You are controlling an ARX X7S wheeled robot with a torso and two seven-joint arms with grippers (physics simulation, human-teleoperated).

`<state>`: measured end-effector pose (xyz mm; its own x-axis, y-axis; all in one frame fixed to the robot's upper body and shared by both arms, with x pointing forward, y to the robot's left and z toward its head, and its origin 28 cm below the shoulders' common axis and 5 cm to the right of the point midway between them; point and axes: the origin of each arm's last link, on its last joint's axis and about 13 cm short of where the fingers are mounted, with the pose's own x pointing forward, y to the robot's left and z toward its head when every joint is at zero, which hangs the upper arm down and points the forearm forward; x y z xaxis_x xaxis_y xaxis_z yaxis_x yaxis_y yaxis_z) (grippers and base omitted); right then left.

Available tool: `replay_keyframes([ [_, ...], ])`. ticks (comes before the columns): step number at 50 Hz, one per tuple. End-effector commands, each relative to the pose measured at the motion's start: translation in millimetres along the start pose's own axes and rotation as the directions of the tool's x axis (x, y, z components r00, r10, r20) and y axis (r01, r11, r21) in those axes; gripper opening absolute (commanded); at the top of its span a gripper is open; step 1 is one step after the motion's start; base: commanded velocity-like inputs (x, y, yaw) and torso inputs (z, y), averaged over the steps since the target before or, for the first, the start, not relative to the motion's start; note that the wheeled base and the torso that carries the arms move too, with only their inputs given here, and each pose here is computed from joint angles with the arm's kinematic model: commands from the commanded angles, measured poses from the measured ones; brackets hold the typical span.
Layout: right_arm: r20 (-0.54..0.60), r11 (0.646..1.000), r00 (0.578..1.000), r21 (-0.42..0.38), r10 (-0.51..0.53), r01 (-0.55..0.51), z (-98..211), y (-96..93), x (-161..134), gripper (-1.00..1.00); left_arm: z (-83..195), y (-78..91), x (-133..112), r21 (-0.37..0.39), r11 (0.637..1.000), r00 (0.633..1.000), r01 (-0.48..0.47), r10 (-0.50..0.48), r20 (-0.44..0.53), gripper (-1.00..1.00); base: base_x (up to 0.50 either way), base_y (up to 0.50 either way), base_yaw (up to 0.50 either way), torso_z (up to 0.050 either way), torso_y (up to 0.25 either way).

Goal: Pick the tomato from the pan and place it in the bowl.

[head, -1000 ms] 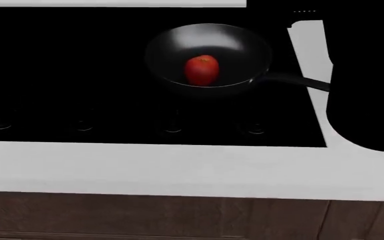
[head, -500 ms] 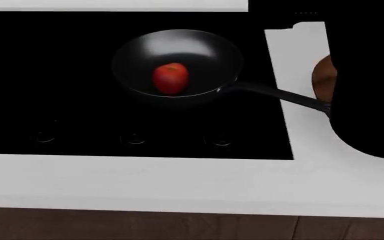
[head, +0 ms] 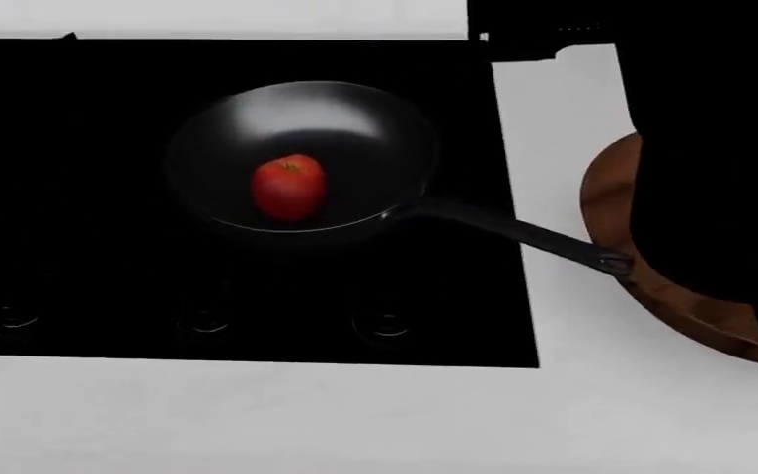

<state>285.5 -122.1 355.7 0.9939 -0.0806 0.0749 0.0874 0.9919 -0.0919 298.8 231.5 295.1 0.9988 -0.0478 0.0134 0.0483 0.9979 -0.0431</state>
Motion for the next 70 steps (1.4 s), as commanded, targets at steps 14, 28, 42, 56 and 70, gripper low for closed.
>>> replay_keyframes([
  [14, 0.012, 0.998, 0.999, 0.040, 0.052, -0.053, -4.3, 2.9, -0.1, 1.00, 0.8, -1.6, -3.0, -0.012, 1.000, 1.000, 0.023, -0.023, 0.014, 1.00, 0.41, 0.00, 0.00, 0.000, 0.001],
  [28, 0.006, 0.997, 0.998, 0.039, 0.060, -0.060, -4.8, 4.3, 1.1, 1.00, -1.3, -0.1, -2.6, -0.018, 1.000, 1.000, 0.021, -0.021, 0.012, 1.00, 0.36, 0.00, 0.00, 0.000, 0.001],
  [42, -0.002, 0.995, 0.995, 0.023, 0.102, -0.102, -4.4, 12.6, 1.2, 1.00, -1.9, 2.0, -4.0, -0.022, 1.000, 1.000, 0.019, -0.019, 0.012, 1.00, 0.20, 0.00, 0.00, 0.000, 0.001],
  [56, -0.030, 0.924, 0.925, 0.066, 0.379, -0.376, 0.3, 42.5, 9.9, 1.00, -2.8, 3.2, -5.8, -0.027, 1.000, 1.000, 0.006, -0.006, 0.007, 1.00, 0.00, 0.00, 0.00, 0.000, 0.000],
  [70, -0.160, 0.822, 0.812, 0.218, 0.562, -0.526, -15.3, 70.7, 21.7, 1.00, -8.5, 6.4, -0.2, -0.034, 0.999, 1.000, -0.017, 0.017, -0.009, 1.00, 0.00, 0.00, 0.00, 0.000, 0.000],
])
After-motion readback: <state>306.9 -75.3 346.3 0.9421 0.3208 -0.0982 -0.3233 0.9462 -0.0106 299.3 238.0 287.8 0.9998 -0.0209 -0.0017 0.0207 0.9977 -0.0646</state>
